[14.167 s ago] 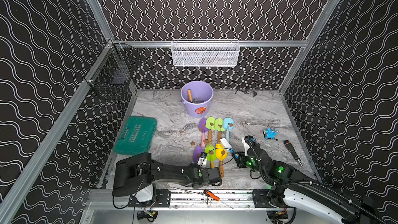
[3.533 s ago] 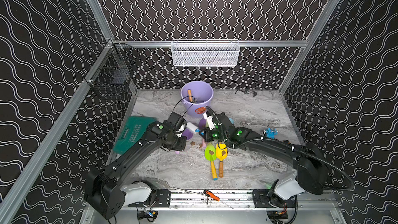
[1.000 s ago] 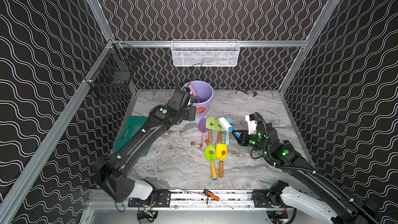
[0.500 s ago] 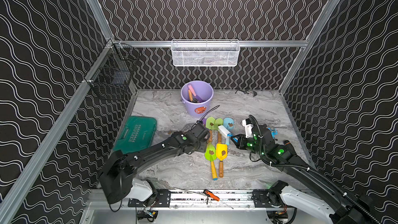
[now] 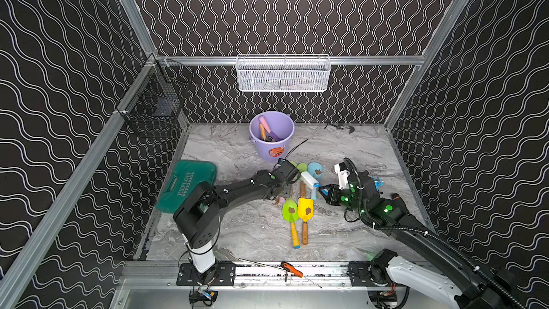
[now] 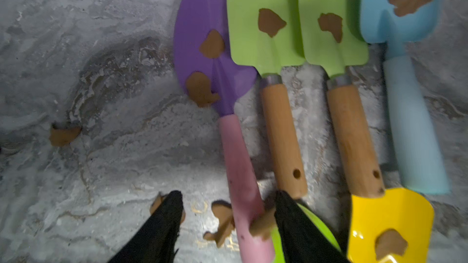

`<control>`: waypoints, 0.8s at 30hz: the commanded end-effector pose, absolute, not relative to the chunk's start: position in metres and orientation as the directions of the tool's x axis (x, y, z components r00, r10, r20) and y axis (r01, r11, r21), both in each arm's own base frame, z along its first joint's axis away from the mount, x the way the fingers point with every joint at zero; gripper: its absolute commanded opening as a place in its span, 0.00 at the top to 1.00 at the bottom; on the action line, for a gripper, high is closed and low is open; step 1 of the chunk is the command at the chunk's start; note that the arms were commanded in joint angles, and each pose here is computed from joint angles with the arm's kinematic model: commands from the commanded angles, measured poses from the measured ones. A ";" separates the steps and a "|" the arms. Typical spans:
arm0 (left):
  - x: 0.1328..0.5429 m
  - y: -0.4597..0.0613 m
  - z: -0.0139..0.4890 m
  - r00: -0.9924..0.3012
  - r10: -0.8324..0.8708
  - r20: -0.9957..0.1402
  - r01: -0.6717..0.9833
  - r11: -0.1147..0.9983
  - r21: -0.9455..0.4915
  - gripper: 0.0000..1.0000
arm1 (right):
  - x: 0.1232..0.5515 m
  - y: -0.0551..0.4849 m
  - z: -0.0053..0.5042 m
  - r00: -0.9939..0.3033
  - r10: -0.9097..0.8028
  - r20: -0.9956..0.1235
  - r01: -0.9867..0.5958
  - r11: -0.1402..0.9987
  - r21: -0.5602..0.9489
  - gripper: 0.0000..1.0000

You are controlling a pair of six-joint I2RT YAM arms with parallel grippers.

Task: Brush the soil off the hand trowel and place it into the bucket
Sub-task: Pick up the hand trowel from the center of the board.

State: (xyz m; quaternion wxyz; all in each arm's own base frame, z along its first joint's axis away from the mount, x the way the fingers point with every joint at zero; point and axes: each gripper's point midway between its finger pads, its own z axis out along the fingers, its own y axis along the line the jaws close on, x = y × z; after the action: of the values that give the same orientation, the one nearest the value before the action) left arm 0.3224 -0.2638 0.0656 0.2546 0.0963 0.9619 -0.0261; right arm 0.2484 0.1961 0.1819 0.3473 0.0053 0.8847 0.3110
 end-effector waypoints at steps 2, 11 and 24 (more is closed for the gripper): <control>0.329 -0.271 0.056 -0.852 0.215 -0.478 0.240 0.971 0.010 0.38 | 0.252 0.195 0.182 -0.743 0.233 -0.627 -0.210 0.809 0.550 1.00; 0.313 -0.261 0.034 -0.880 0.237 -0.412 0.245 0.969 0.034 0.38 | 0.251 0.196 0.182 -0.744 0.236 -0.625 -0.212 0.804 0.556 1.00; 0.318 -0.267 0.038 -0.858 0.271 -0.436 0.279 0.959 0.045 0.50 | 0.254 0.200 0.181 -0.747 0.230 -0.624 -0.219 0.800 0.559 1.00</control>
State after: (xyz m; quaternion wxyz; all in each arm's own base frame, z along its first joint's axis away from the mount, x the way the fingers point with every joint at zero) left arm 0.3126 -0.2590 0.0346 0.2151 0.1299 0.9679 -0.0037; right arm 0.2471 0.1956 0.1656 0.3332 0.0061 0.8932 0.3020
